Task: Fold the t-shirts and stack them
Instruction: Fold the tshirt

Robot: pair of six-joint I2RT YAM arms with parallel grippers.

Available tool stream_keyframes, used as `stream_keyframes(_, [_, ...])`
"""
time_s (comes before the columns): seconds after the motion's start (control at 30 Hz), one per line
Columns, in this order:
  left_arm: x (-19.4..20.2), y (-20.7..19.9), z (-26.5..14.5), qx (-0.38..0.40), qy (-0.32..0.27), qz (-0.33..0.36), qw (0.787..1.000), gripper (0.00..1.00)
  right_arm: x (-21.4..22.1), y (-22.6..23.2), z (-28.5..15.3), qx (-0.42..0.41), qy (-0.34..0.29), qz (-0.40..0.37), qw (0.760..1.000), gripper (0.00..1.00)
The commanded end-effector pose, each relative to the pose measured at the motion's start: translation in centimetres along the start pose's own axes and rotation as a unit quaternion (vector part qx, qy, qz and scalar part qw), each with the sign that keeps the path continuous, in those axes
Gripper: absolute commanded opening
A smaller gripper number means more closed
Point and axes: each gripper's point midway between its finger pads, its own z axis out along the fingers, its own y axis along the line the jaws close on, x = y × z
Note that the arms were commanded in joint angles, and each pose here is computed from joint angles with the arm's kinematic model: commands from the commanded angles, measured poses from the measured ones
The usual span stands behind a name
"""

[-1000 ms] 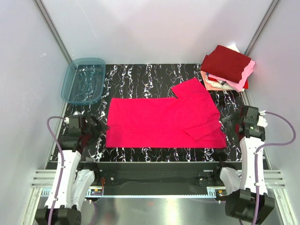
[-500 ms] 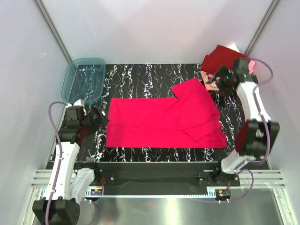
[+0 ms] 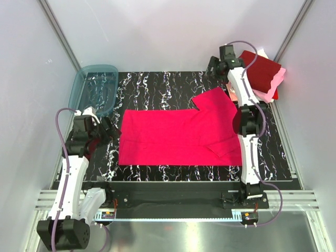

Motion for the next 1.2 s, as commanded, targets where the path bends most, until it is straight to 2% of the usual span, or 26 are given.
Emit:
stream_keyframes(0.0, [-1.8, -0.9, -0.3, 0.027, -0.038, 0.012, 0.999, 0.99, 1.1, -2.2, 2.4, 0.059, 0.014, -0.036, 0.998, 0.83])
stream_keyframes(0.27, [-1.9, -1.4, -0.6, 0.043, -0.048, 0.012, 0.998, 0.99, 4.3, -4.5, 9.0, 0.11, 0.02, -0.072, 0.991, 0.83])
stream_keyframes(0.53, [-1.9, -1.5, -0.7, 0.047, -0.051, 0.012, 0.998, 0.99, 5.9, -5.0, 11.6, 0.108, 0.027, -0.074, 0.991, 0.84])
stream_keyframes(0.73, [-1.9, -1.5, -0.7, 0.048, -0.051, 0.011, 0.997, 0.99, 7.4, -5.1, 12.0, 0.133, 0.039, -0.098, 0.985, 0.81])
stream_keyframes(0.97, [-1.9, -1.6, -0.8, 0.051, -0.053, 0.012, 0.997, 0.99, 3.4, -1.8, 8.8, 0.101, -0.022, -0.083, 0.991, 0.78])
stream_keyframes(1.17, [-1.9, -1.6, -0.8, 0.052, -0.054, 0.012, 0.997, 0.99, 2.5, -0.8, 7.3, 0.096, -0.034, -0.079, 0.992, 0.77])
